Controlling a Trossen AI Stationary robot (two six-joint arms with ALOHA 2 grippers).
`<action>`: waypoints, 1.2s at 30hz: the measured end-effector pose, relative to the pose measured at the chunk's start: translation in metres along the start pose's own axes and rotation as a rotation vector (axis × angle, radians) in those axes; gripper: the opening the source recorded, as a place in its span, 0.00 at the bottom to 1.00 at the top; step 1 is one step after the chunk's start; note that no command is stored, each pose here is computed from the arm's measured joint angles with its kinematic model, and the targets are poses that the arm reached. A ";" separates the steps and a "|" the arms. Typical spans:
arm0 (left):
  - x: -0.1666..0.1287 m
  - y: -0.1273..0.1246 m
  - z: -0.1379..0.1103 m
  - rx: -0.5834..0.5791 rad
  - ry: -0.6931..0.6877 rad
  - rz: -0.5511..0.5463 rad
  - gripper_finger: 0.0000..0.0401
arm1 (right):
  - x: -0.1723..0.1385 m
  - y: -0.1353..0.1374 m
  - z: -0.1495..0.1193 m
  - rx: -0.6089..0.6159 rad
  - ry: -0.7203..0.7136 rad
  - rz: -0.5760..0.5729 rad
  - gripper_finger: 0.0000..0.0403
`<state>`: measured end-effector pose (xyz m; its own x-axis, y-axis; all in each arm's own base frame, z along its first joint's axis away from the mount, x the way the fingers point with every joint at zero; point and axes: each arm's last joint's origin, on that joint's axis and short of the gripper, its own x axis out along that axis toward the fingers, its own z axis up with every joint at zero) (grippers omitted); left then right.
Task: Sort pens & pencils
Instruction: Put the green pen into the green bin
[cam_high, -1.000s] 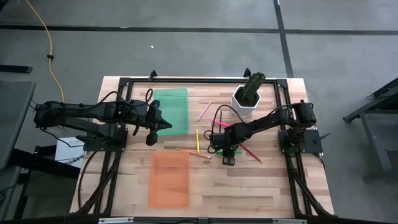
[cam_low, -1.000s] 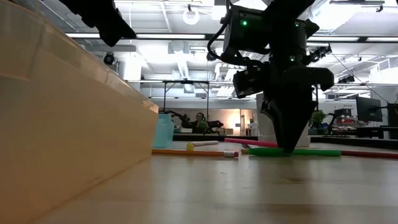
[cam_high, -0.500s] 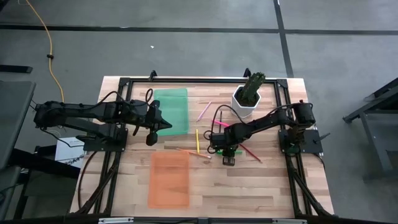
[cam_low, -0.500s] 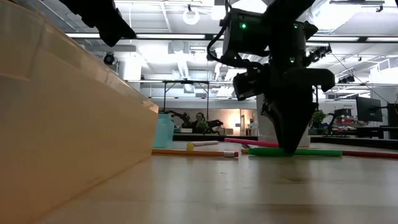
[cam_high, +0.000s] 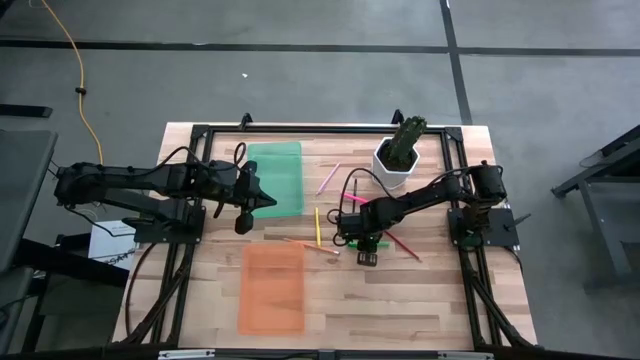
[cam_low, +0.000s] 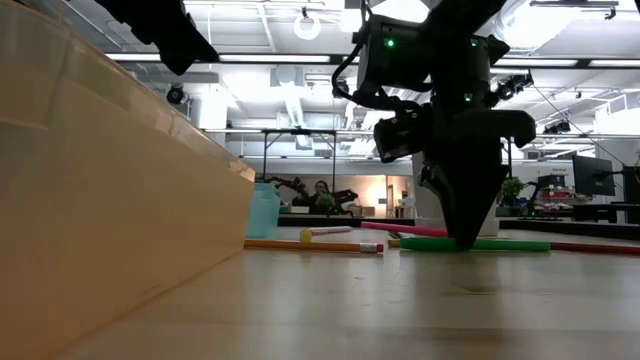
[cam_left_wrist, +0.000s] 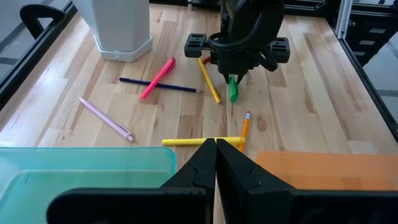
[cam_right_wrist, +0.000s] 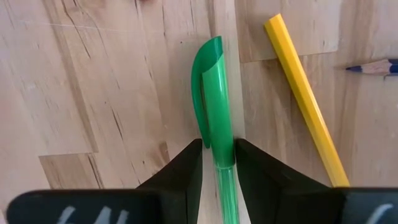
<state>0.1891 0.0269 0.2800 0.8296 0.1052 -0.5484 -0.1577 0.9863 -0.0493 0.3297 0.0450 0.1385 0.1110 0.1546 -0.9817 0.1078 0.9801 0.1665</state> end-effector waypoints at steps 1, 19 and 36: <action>0.000 0.000 0.000 0.000 0.000 0.000 0.00 | 0.000 0.000 0.000 0.000 0.000 0.000 0.22; 0.000 0.000 0.000 0.000 0.000 0.000 0.00 | 0.001 0.000 0.000 -0.008 -0.001 -0.008 0.08; 0.000 0.000 0.000 0.000 -0.004 0.000 0.00 | -0.013 0.003 0.016 -0.032 -0.055 -0.009 0.07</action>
<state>0.1893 0.0270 0.2804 0.8319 0.1058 -0.5447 -0.1577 0.9862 -0.0494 0.3440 0.0443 0.1536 0.1646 0.1399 -0.9764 0.0772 0.9850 0.1541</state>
